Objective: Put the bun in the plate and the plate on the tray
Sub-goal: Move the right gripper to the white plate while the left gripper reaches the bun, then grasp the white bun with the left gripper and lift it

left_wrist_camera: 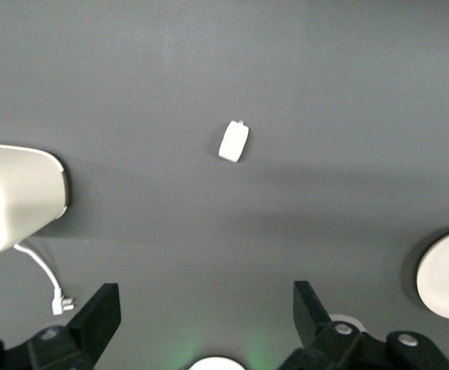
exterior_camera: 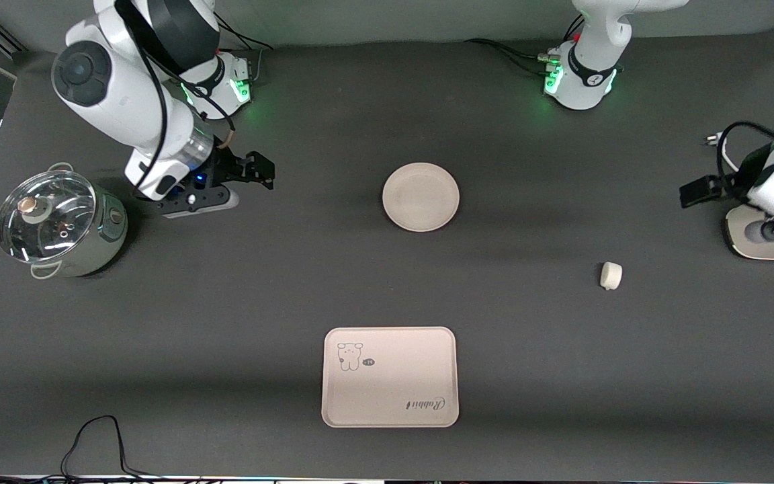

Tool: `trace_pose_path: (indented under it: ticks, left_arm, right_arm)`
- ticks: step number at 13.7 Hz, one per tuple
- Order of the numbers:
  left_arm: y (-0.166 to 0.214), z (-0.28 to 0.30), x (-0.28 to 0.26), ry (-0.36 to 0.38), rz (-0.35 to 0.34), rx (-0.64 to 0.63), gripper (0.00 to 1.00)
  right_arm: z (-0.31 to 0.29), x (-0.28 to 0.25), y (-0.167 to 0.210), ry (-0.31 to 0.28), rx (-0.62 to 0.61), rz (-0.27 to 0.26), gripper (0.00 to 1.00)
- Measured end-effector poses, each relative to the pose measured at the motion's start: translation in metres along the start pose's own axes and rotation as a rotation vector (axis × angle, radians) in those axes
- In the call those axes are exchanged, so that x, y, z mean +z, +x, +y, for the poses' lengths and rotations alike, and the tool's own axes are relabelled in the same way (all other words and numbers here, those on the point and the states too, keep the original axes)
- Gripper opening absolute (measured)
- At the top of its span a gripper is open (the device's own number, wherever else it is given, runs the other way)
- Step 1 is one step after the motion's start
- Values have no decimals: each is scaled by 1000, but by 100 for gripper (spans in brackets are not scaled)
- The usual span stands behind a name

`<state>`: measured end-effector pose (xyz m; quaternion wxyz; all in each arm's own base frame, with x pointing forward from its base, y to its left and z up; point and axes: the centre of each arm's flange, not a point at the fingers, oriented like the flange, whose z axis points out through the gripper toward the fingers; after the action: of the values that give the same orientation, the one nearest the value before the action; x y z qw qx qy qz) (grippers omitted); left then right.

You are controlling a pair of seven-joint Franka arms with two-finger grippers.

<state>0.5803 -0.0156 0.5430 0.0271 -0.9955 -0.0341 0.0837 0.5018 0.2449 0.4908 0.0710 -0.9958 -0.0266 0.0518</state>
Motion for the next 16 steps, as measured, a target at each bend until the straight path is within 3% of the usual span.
trace_pose_path:
  ticks: [4,8,16]
  left_arm:
    - [45,-1,83,-4,6,95,100]
    - [52,-15,171,-11,43,177,100]
    - [73,-7,309,-24,47,213,95]
  right_arm:
    - [-42,54,-5,-2,26,-13,100]
    - [-71,108,-19,-19,51,-42,100]
    - [-70,144,-30,-7,74,2,100]
